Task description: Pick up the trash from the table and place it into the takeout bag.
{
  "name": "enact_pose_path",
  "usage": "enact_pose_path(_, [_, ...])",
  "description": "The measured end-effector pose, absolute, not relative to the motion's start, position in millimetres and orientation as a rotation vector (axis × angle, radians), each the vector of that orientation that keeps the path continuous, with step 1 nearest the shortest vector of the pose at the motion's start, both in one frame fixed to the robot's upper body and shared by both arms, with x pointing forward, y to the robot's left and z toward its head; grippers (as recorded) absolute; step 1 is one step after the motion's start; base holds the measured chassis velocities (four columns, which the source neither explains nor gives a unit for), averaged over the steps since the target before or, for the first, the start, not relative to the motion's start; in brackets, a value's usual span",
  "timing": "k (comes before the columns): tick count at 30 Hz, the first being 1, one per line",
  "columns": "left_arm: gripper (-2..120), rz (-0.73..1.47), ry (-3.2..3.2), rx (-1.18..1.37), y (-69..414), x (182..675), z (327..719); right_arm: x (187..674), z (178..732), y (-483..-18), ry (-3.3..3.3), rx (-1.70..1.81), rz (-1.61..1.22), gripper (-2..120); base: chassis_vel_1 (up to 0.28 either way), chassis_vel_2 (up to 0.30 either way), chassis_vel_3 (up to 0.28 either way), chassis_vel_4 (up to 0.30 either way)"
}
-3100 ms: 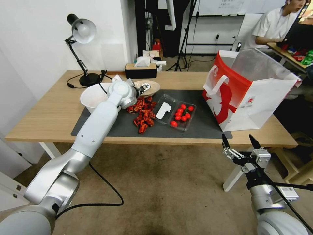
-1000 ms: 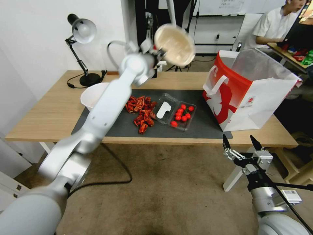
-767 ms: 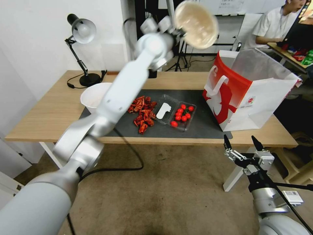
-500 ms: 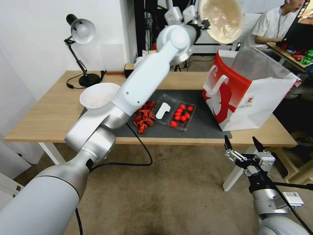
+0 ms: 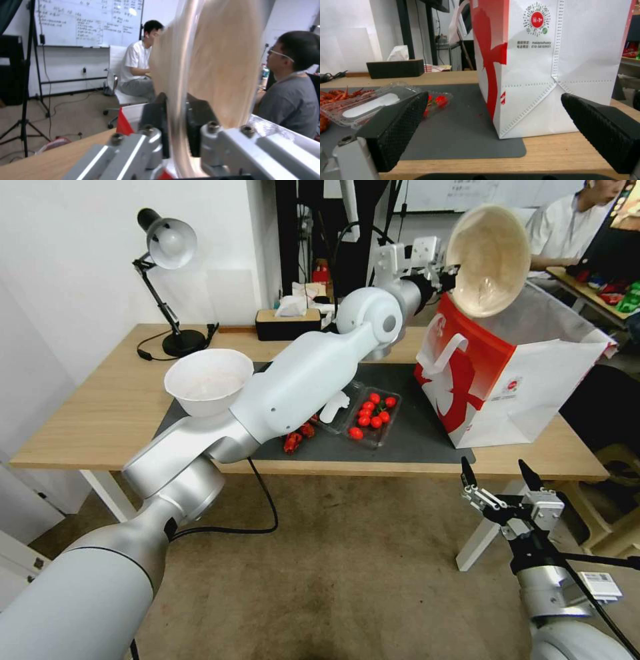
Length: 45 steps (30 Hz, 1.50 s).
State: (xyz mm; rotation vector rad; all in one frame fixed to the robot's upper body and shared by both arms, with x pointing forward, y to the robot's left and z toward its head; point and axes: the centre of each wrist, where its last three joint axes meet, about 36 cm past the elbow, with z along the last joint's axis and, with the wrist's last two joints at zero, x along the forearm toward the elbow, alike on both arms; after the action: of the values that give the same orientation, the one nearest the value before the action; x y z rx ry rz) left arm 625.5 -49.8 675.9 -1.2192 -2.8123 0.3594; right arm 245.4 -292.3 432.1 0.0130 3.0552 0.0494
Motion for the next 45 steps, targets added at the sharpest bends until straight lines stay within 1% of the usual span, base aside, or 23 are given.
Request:
enact_pose_path(3, [28,0.344,-2.819,-1.244,-50.1,621.4,676.4,246.4,432.6,-292.4,3.052,0.012,0.049,100,0.0,0.0,0.0,0.0])
enact_pose_path(5, [31,0.343,-2.822,-1.246,-49.4,621.0,676.7,246.6,432.8,-292.4,3.051,0.011,0.049,100,0.0,0.0,0.0,0.0])
enact_pose_path(7, [42,0.347,-2.829,-1.247,-46.4,619.2,676.8,246.9,433.4,-292.3,3.05,0.01,0.05,100,0.0,0.0,0.0,0.0])
enact_pose_path(8, [42,0.347,-2.829,-1.247,-46.4,619.2,676.8,246.9,433.4,-292.3,3.05,0.01,0.05,100,0.0,0.0,0.0,0.0])
enact_pose_path(10, [52,0.353,-2.839,-1.235,-39.2,616.2,675.6,246.9,433.5,-292.3,3.05,0.01,0.05,100,0.0,0.0,0.0,0.0])
enact_pose_path(11, [52,0.353,-2.839,-1.235,-39.2,616.2,675.6,246.9,433.5,-292.3,3.05,0.01,0.05,100,0.0,0.0,0.0,0.0])
enact_pose_path(12, [59,0.359,-2.852,-1.224,-29.9,613.6,673.2,247.0,433.6,-291.9,3.049,0.008,0.052,100,0.0,0.0,0.0,0.0])
enact_pose_path(13, [63,0.365,-2.864,-1.218,-21.5,611.9,670.4,247.1,434.1,-291.5,3.047,0.007,0.053,100,0.0,0.0,0.0,0.0])
enact_pose_path(14, [63,0.365,-2.864,-1.218,-21.5,611.9,670.4,247.1,434.1,-291.5,3.047,0.007,0.053,100,0.0,0.0,0.0,0.0])
enact_pose_path(16, [73,0.38,-2.899,-1.201,4.8,605.6,661.1,247.4,435.3,-290.8,3.044,0.003,0.055,100,0.0,0.0,0.0,0.0])
enact_pose_path(17, [73,0.38,-2.899,-1.201,4.8,605.6,661.1,247.4,435.3,-290.8,3.044,0.003,0.055,100,0.0,0.0,0.0,0.0])
enact_pose_path(18, [81,0.375,-2.926,-1.178,25.1,600.0,652.4,247.7,435.9,-290.6,3.042,-0.001,0.054,100,0.0,0.0,0.0,0.0])
enact_pose_path(20, [89,0.352,-2.969,-1.127,57.5,590.9,637.0,248.3,436.4,-290.5,3.04,-0.005,0.053,100,0.0,0.0,0.0,0.0])
enact_pose_path(21, [89,0.352,-2.969,-1.127,57.5,590.9,637.0,248.3,436.4,-290.5,3.04,-0.005,0.053,100,0.0,0.0,0.0,0.0])
enact_pose_path(23, [97,0.296,-3.019,-1.072,91.8,577.1,620.1,248.3,438.1,-289.6,3.036,-0.011,0.054,100,0.0,0.0,0.0,0.0])
enact_pose_path(24, [97,0.296,-3.019,-1.072,91.8,577.1,620.1,248.3,438.1,-289.6,3.036,-0.011,0.054,100,0.0,0.0,0.0,0.0])
enact_pose_path(25, [100,0.243,-3.056,-1.037,114.3,565.3,609.0,247.6,439.9,-288.7,3.033,-0.016,0.056,100,0.0,0.0,0.0,0.0])
enact_pose_path(27, [100,0.202,-3.09,-1.008,139.9,543.9,597.5,246.3,442.0,-287.5,3.031,-0.025,0.058,100,0.0,0.0,0.0,0.0])
enact_pose_path(33, [100,0.201,-3.117,-0.943,173.9,507.3,577.1,245.9,442.0,-286.6,3.032,-0.032,0.061,100,0.0,0.0,0.0,0.0])
enact_pose_path(35, [100,0.193,-3.126,-0.856,198.8,482.3,555.6,246.3,441.8,-284.4,3.032,-0.043,0.069,100,0.0,0.0,0.0,0.0])
enact_pose_path(39, [100,0.173,-3.134,-0.752,221.5,456.4,536.2,246.9,441.8,-282.4,3.031,-0.054,0.075,100,0.0,0.0,0.0,0.0])
enact_pose_path(42, [100,0.153,-3.145,-0.71,228.0,445.6,527.9,247.1,441.7,-281.5,3.031,-0.059,0.078,100,0.0,0.0,0.0,0.0])
enact_pose_path(45, [100,0.149,-3.142,-0.563,240.6,405.4,492.8,247.1,441.6,-279.3,3.031,-0.068,0.086,100,0.0,0.0,0.0,0.0])
